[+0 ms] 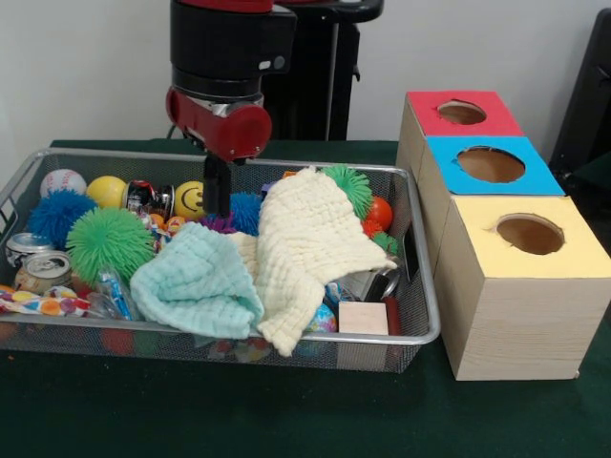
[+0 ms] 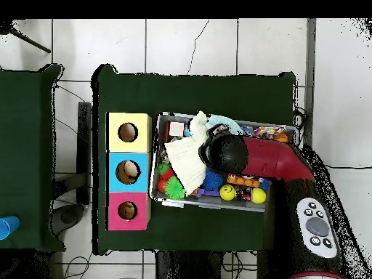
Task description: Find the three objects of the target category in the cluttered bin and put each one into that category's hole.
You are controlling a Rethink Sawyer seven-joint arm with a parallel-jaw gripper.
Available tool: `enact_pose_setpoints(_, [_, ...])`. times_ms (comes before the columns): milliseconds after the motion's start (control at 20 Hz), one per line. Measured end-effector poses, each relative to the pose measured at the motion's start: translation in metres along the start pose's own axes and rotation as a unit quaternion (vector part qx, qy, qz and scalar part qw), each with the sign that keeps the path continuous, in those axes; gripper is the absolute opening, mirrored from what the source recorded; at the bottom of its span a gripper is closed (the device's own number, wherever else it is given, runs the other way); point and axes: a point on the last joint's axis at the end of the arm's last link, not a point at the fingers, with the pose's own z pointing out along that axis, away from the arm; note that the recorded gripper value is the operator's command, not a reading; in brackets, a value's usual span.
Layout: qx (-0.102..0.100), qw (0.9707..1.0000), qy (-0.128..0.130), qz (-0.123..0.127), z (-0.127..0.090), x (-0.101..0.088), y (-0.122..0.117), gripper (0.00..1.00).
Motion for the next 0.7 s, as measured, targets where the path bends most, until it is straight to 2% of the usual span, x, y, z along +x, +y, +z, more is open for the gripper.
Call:
enact_pose_setpoints(350, [-0.003, 0.9995, 0.001, -0.032, -0.005, 0.033, 0.027, 0.00])
enact_pose_setpoints(400, [-0.006, 0.9987, 0.003, -0.051, -0.007, 0.054, 0.042, 1.00])
enact_pose_setpoints(700, [-0.006, 0.9980, 0.005, -0.063, -0.008, 0.068, 0.050, 1.00])
